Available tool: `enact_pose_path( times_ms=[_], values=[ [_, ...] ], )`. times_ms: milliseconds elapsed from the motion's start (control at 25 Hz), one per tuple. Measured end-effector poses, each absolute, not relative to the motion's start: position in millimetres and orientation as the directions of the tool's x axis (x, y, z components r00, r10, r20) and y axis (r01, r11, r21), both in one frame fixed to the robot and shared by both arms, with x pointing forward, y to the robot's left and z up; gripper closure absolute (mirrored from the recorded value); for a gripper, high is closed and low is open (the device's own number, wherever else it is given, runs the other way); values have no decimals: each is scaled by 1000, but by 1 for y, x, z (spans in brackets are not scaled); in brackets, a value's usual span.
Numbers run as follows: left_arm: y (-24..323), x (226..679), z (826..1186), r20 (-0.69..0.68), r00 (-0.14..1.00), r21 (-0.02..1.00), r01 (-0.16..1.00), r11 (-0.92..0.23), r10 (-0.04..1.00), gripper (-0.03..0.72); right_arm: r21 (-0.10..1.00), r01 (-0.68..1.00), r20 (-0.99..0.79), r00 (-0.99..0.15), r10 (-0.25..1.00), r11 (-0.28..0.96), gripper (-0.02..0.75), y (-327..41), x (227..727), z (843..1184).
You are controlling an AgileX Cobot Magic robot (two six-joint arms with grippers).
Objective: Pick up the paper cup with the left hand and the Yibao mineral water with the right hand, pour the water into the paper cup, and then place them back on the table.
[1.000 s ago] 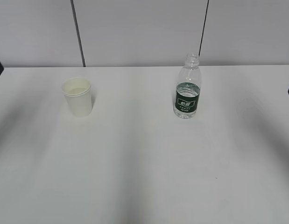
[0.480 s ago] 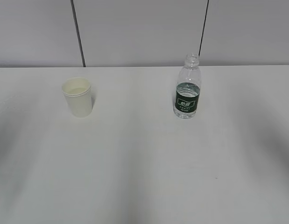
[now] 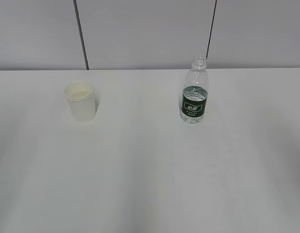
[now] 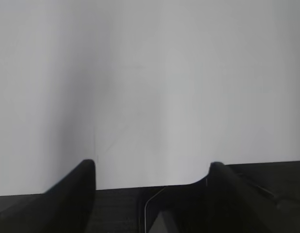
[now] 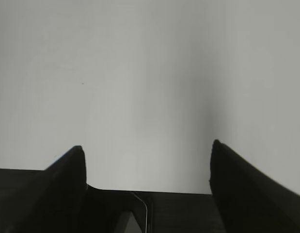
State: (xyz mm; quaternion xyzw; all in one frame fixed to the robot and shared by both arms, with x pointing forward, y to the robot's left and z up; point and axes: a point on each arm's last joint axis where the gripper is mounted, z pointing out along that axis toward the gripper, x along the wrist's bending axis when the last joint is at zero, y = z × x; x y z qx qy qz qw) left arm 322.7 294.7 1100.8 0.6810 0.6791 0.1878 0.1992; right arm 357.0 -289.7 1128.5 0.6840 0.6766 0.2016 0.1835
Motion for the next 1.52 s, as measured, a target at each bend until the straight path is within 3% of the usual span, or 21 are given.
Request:
enact_pose_path(
  times_ms=[520,840,1080,1520],
  values=[
    [302,253,1094,-74,30,722,691,33,997,285,663,748,28,-22,999,-2,153,-298,274,1089],
    [305,232,1068,-71,47,781,624,26,996,293,837,547,23,-48,999,7,153,-302,231,1059],
    [307,219,1058,-74,63,858,513,31,995,316,855,519,21,-51,998,8,153,-302,226,1048],
    [306,227,1055,-50,80,885,465,7,996,318,852,520,-25,-80,996,63,153,-302,227,1044]
  ],
)
